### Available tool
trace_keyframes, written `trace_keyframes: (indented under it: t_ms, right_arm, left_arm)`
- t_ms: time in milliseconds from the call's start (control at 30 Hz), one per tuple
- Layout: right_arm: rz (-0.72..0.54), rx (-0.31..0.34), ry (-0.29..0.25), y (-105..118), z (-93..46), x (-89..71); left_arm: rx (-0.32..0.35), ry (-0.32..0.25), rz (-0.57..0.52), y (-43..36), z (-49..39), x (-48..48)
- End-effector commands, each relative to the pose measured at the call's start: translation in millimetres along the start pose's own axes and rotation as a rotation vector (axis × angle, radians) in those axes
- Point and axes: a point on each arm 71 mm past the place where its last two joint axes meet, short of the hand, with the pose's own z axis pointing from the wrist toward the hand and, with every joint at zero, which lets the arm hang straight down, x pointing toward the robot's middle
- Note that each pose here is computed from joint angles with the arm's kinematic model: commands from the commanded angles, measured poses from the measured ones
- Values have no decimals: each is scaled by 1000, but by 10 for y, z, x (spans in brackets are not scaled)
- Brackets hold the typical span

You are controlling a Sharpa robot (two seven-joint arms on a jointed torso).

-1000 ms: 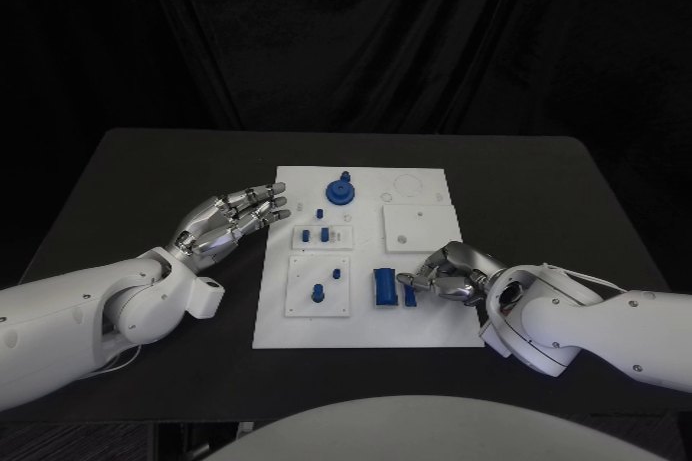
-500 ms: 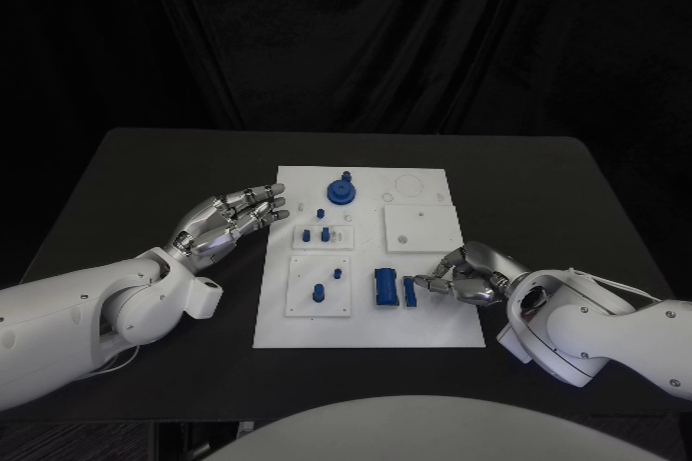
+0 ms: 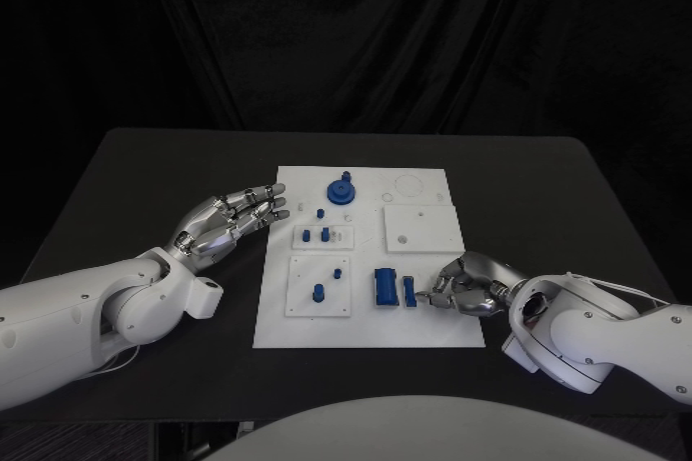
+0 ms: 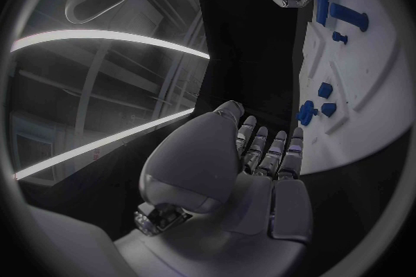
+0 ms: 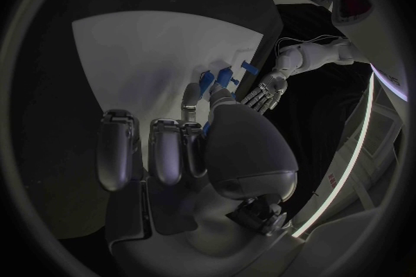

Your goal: Assemble the parts on the task board

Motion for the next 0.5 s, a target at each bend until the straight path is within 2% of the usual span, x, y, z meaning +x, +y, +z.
trace_keyframes:
  t_ms: [33,500]
  right_arm:
    - [-34,33,60,-22,3,61]
    - [-38,39,62,-22,36,77]
  left_arm:
    - [14,12,-7,-6,-3,16]
    - [13,14,-9,-1,4,20]
